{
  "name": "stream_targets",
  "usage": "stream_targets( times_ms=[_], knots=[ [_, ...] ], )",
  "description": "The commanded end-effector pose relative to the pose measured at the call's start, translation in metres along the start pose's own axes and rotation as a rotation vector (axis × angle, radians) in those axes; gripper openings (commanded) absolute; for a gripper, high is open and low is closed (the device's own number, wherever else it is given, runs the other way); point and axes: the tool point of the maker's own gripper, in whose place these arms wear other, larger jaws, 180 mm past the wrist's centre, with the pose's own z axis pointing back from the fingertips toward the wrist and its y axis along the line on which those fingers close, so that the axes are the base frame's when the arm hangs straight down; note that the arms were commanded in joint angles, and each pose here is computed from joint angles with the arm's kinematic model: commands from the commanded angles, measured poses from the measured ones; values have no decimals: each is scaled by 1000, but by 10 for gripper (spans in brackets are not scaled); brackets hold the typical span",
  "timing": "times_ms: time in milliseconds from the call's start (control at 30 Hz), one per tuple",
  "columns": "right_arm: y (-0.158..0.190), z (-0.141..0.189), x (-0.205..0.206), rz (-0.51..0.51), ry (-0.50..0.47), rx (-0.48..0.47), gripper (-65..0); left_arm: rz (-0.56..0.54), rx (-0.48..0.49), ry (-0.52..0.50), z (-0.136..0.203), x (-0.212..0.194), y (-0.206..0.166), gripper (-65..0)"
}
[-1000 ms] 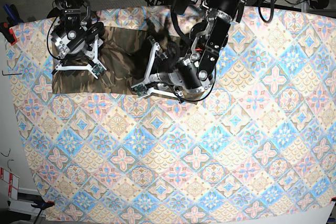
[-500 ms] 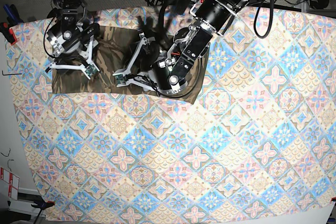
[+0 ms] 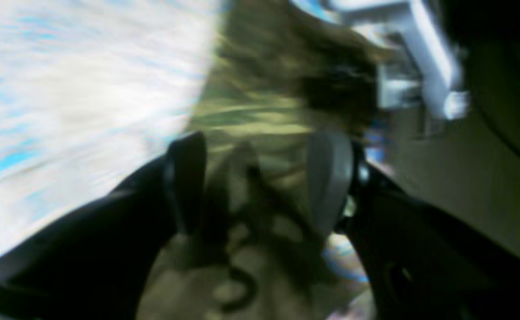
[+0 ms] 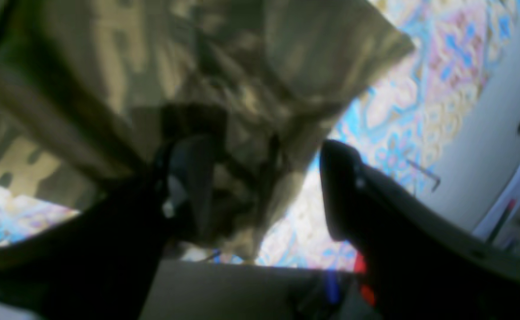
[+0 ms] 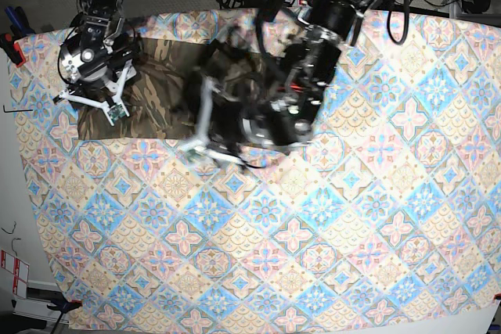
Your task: Fold the T-shirt properly
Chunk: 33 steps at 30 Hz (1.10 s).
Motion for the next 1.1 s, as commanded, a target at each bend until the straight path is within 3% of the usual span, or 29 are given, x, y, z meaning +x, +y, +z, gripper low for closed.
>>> stream_targets(
  times_ms=[0,100,233,333,500,633,833,1067],
  knots=[
    [-13,5,8,-7,-25,-39,-276,-7,42,-12,14,1,10,-332],
    [-13,5,8,-7,-25,-39,-276,20,151,73,48,-30,36,-331],
    [-18,5,15,-12,-41,-48,-272,91,227,159,76,-73,51,-331],
    [-14,4,17,-23,-44,-39,-258,129,249,225,91,-106,51,-331],
    [-19,4,26,-39,-62,-50,-151,161,245,295,101,-137,43,-331],
    [-23,5,28,-48,-70,-55,-148,167,244,326,106,-149,44,-331],
    [-48,-4,16,-261,-92,-49,-144,212,226,363,102,-167,45,-331],
    [-50,-39,-35,-418,26,14,-144,204,229,307,98,-158,47,-331]
  ],
)
